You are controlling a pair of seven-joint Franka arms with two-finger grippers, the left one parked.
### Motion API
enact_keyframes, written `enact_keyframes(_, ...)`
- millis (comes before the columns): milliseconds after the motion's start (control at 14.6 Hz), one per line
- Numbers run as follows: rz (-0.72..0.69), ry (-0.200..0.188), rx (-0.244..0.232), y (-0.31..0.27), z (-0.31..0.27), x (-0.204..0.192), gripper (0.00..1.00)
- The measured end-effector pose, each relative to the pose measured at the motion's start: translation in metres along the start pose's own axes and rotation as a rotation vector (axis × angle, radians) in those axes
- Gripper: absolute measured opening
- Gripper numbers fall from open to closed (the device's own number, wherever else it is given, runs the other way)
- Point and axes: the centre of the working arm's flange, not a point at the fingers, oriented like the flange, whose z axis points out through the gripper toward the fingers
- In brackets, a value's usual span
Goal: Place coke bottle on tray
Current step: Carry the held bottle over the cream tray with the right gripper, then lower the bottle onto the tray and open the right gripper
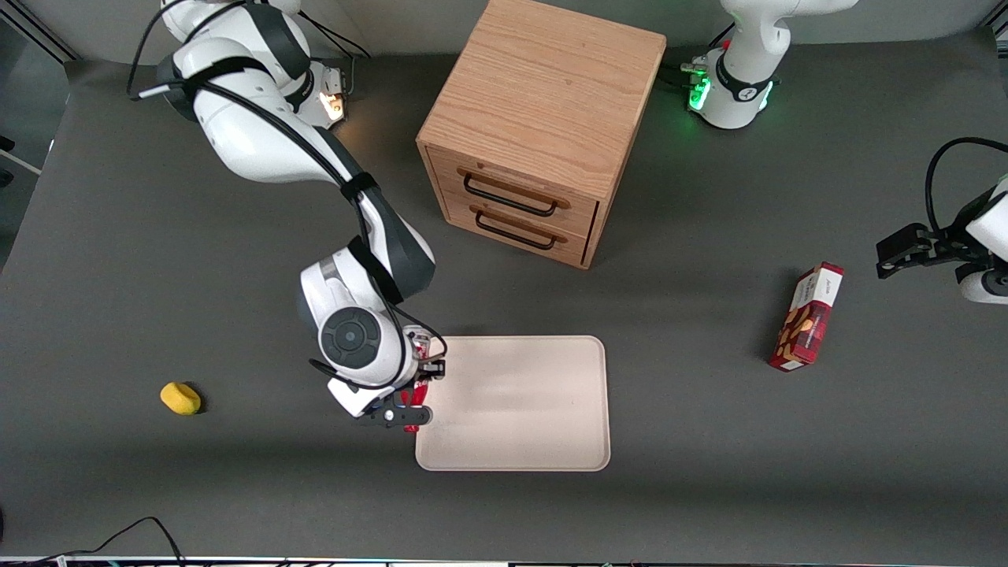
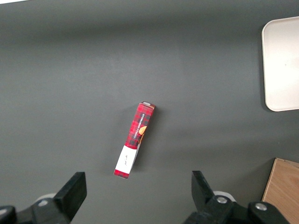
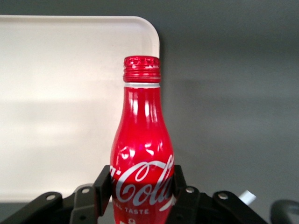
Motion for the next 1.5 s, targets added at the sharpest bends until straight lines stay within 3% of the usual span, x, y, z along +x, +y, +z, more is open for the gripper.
enact_keyframes(547,-0.018,0.055,0.026,-0.025,0.053,0.0,0.56)
enact_keyframes(1503,-0.065,0.057,0.005,-0.025,0.074,0.0,0.56)
